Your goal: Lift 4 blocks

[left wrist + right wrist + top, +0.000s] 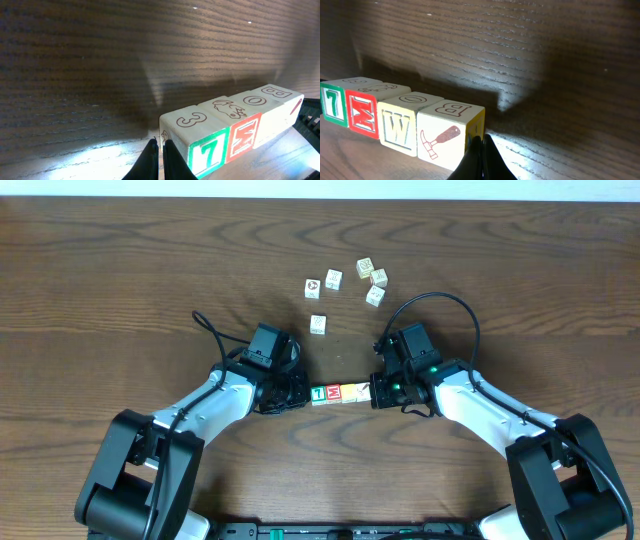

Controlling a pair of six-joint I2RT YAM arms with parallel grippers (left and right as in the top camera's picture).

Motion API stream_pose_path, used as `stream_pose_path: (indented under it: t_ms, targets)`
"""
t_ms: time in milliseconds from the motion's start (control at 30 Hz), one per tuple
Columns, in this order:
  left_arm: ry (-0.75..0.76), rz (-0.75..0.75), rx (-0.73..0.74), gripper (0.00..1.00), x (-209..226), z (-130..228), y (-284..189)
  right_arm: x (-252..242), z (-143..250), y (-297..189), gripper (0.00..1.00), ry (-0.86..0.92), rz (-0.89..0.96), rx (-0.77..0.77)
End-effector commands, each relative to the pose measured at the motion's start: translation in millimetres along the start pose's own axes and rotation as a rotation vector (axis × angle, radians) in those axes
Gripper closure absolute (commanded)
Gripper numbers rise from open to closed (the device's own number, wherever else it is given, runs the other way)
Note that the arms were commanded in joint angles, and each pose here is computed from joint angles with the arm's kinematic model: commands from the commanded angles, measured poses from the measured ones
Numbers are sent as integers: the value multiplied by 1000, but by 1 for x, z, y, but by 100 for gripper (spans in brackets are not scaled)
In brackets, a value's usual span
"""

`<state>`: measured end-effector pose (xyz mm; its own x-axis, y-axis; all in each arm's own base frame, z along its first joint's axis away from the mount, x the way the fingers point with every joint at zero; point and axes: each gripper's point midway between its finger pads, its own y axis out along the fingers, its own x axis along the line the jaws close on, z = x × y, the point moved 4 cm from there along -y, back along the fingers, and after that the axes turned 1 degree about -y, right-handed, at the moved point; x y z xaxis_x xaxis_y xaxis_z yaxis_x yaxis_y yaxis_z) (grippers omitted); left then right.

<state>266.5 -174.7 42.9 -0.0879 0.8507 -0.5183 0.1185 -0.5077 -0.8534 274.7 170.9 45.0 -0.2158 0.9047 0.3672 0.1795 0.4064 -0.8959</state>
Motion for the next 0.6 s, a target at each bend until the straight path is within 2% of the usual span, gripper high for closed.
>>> stream_pose_path:
  t_ms: [0,567]
  targets:
    - [21,54,23,92,-11,0,1,21,1,0,99,6,-118,32]
    - [52,54,2,93,-12,-4,1,35,7,4,99,-21,-138,48]
